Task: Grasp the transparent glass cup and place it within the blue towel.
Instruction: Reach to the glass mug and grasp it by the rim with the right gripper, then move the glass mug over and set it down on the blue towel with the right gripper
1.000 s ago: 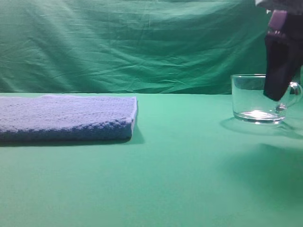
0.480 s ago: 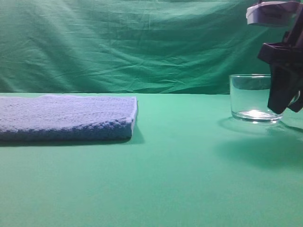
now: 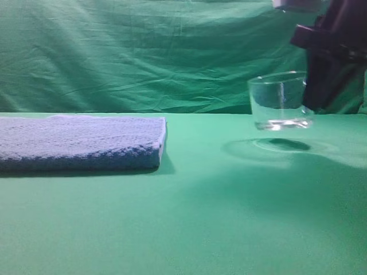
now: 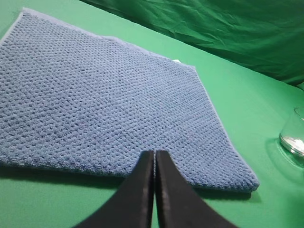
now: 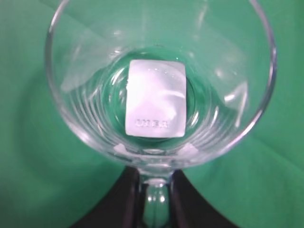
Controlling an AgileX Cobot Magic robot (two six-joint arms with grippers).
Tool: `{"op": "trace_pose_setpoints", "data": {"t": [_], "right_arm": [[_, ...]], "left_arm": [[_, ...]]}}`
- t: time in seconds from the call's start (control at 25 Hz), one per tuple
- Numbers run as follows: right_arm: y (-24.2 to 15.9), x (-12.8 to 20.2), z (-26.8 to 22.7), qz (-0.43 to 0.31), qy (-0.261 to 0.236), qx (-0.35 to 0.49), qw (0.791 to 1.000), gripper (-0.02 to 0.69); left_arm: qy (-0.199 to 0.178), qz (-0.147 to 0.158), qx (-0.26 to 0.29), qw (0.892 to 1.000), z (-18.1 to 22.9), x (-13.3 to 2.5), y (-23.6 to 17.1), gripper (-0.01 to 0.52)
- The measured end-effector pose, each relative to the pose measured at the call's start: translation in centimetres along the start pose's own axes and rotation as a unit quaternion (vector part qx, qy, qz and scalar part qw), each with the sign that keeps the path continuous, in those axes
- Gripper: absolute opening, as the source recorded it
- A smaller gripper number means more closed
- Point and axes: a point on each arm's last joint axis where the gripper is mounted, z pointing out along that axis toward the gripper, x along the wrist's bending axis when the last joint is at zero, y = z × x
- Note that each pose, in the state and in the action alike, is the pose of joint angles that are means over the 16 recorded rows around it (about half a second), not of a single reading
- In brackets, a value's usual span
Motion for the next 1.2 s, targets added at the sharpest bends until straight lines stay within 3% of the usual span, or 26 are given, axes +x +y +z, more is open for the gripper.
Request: {"op": "trace_pose_setpoints", "data": {"t": [0.36, 0.72, 0.96, 1.2], "right_arm": [[8.1, 6.5, 5.2, -0.082, 0.047, -0.052, 0.994, 0.1], [9.7, 12.0, 12.8, -0.128, 0.077, -0.059, 0.987, 0.112], [9.1, 13.6, 15.0, -0.117, 0.092, -0.04, 0.988, 0.24], [9.0, 13.4, 13.6, -0.064, 0.1, 0.002, 0.993, 0.38]], "left_arm": [[0.0, 0.0, 0.0, 1.0, 0.0, 0.0, 0.0, 0.0], [0.0, 0.0, 0.0, 1.0, 0.0, 0.0, 0.0, 0.0], [0.0, 0.0, 0.0, 1.0, 0.0, 0.0, 0.0, 0.0], [0.0, 0.0, 0.0, 1.0, 0.0, 0.0, 0.0, 0.0]]}}
